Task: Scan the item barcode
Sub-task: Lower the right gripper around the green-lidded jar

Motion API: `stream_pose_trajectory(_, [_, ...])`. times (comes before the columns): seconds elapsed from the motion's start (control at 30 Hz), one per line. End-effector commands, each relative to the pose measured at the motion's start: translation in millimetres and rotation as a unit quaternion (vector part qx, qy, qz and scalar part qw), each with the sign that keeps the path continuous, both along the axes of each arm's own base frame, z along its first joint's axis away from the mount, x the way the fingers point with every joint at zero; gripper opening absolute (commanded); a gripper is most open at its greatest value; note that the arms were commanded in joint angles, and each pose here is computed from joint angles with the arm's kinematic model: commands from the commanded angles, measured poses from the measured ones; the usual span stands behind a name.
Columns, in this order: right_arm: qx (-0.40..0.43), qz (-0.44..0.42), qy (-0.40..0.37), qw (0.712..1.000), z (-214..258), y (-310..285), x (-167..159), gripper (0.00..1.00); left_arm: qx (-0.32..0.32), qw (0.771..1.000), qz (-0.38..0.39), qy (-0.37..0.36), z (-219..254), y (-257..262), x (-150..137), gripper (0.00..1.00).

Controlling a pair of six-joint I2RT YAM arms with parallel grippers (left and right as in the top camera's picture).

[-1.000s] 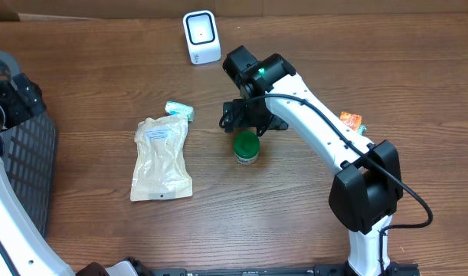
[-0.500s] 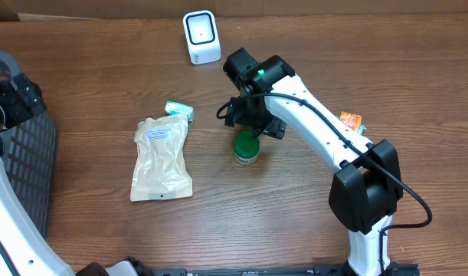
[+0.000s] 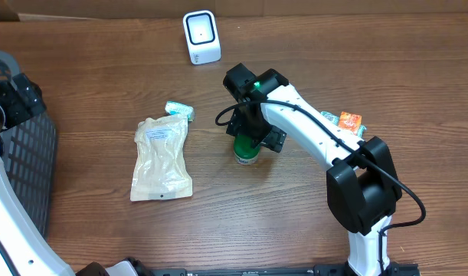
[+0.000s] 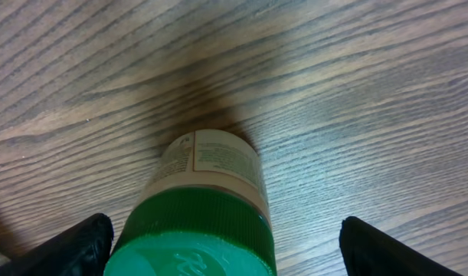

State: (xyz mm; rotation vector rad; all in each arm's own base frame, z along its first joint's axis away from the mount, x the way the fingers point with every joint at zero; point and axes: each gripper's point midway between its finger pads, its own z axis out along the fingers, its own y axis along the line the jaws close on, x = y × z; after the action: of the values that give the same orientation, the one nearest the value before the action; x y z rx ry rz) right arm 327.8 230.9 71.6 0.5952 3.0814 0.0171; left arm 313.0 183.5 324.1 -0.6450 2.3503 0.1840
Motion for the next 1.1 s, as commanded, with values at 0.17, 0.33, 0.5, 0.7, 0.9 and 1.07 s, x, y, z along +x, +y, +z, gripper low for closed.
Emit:
stream_pose_trajectory(0.17, [0.003,0.038,-0.014,0.999,10.1,4.2,-3.0,0.77,0.013,1.000,-0.004,-0.011,11.0,0.5,-0.1,0.99])
stream_pose_trajectory(0.33, [0.002,0.103,-0.012,0.995,10.3,3.9,-4.2,0.65,0.013,1.000,-0.004,-0.011,11.0,0.5,-0.1,0.99])
stream_pose_trajectory(0.5, [0.011,0.207,-0.019,0.978,15.0,8.4,-1.5,0.63,0.013,1.000,-0.004,-0.011,11.0,0.5,-0.1,1.00])
stream_pose_trajectory(0.7, [0.022,0.413,-0.027,0.910,27.0,14.8,-1.6,0.64,0.013,1.000,-0.004,-0.011,11.0,0.5,-0.1,1.00])
stream_pose_trajectory(0.9, [0.018,0.466,0.002,0.885,29.9,5.9,-14.1,0.78,0.013,1.000,-0.004,-0.011,11.0,0.5,-0.1,0.99])
stream_pose_trajectory(1.07, [0.042,0.322,0.023,0.945,30.6,4.3,-18.2,0.95,0.013,1.000,-0.004,-0.011,11.0,0.5,-0.1,1.00])
